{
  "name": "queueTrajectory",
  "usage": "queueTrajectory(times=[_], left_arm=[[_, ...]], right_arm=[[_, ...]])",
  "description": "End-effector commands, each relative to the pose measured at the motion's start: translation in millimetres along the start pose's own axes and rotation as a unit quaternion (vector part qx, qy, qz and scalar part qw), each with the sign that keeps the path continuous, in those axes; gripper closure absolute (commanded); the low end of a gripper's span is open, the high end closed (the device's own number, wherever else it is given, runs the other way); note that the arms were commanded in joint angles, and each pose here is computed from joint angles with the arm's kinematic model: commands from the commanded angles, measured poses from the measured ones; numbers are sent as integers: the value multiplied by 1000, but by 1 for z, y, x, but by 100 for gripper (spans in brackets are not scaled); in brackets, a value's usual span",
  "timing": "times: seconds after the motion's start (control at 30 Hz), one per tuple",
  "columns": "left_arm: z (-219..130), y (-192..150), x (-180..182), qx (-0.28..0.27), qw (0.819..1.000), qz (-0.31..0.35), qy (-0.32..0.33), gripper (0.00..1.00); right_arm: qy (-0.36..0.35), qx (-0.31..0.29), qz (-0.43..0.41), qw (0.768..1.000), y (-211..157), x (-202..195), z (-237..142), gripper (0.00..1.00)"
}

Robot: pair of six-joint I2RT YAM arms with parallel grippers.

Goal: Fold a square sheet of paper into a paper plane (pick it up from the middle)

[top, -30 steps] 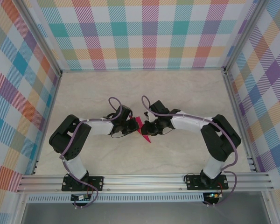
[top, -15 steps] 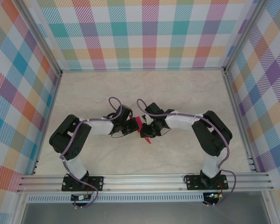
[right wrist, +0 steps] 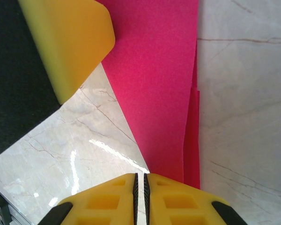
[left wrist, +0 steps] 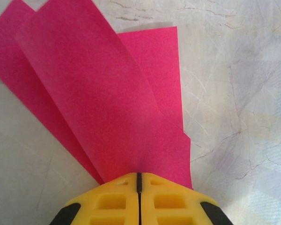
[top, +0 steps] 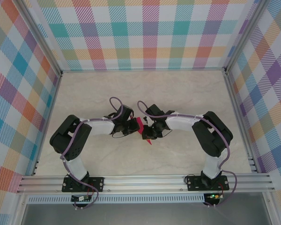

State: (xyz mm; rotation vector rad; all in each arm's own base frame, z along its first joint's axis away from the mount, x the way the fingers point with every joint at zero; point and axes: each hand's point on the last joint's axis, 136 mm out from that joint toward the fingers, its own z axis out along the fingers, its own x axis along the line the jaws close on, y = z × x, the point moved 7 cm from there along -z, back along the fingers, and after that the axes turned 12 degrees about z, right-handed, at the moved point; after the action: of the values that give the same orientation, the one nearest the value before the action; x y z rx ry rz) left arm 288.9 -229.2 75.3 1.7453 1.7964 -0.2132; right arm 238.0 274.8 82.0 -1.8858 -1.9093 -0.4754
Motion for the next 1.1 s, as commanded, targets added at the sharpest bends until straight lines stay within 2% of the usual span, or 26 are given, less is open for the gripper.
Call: queueTrajectory(times=[0.0,0.2,0.6,0.77,1.07], left_arm=[[9,-18,26,37,996,-13,78,94],[9,-18,28,44,994,-12,96,94],[10,-19,32,56,991,-5,120,95],[12,-19,33,60,991,-5,123,95],[15,-19,33,66,990,-6,124,95]], right_arm=[[-35,16,5,999,-8,-16,5,86],[-36,24,9,999,-9,-21,8,86],[7,46,20,999,-11,-27,8,86],[24,36,-5,999,-11,-15,-6,86],[-3,32,-61,998,-26,-3,-15,86]])
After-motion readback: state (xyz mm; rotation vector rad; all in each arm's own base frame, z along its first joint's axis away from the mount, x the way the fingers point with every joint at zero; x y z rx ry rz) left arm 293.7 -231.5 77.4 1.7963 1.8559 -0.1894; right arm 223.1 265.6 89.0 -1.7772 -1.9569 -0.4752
